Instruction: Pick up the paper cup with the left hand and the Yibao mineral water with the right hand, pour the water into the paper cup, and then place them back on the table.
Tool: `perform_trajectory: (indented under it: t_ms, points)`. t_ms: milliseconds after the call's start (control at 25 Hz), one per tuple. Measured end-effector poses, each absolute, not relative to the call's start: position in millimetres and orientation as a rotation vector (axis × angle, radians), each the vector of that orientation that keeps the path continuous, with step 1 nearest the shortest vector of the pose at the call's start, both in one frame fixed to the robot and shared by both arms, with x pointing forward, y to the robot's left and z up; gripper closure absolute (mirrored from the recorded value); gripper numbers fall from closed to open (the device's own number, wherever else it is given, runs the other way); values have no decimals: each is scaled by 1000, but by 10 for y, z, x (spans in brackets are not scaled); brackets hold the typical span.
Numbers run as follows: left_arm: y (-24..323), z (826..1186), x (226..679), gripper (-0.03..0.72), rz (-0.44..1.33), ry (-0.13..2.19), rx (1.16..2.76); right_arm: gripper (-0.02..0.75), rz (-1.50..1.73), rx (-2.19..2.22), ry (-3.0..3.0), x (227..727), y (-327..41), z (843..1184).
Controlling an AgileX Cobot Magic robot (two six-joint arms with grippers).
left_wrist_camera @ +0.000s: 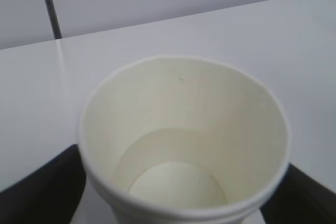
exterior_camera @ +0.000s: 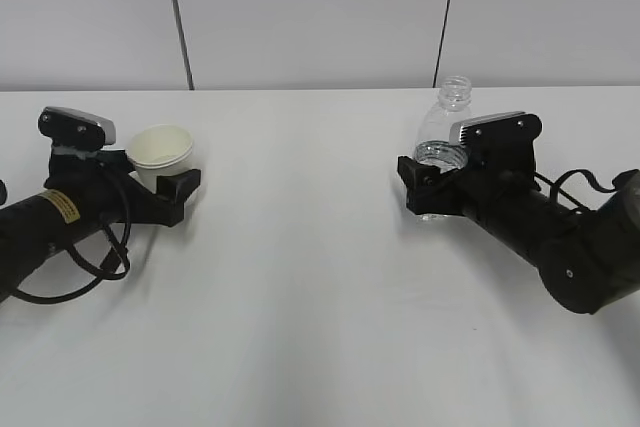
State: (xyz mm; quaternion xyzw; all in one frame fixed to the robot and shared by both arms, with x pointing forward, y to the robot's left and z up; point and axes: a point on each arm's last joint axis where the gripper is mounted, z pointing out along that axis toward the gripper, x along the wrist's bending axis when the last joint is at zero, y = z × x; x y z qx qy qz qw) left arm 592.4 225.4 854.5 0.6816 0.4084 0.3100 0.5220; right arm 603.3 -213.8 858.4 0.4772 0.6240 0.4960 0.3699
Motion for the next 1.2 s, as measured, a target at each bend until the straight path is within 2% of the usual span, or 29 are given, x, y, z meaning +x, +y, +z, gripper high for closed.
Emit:
perform_trajectory:
  t_ms: [400, 680, 1200]
  points:
    - [2285, 8577, 5947, 97, 774, 1011, 1580, 87, 1259, 1234, 1613, 6036, -2140, 8711]
    - [2283, 8767, 5964, 97, 806, 976, 1542, 90, 1261, 1230, 1609, 6037, -2140, 8769]
    - [2280, 8907, 5968, 97, 812, 961, 1504, 102, 1283, 1197, 1581, 6031, -2140, 9070]
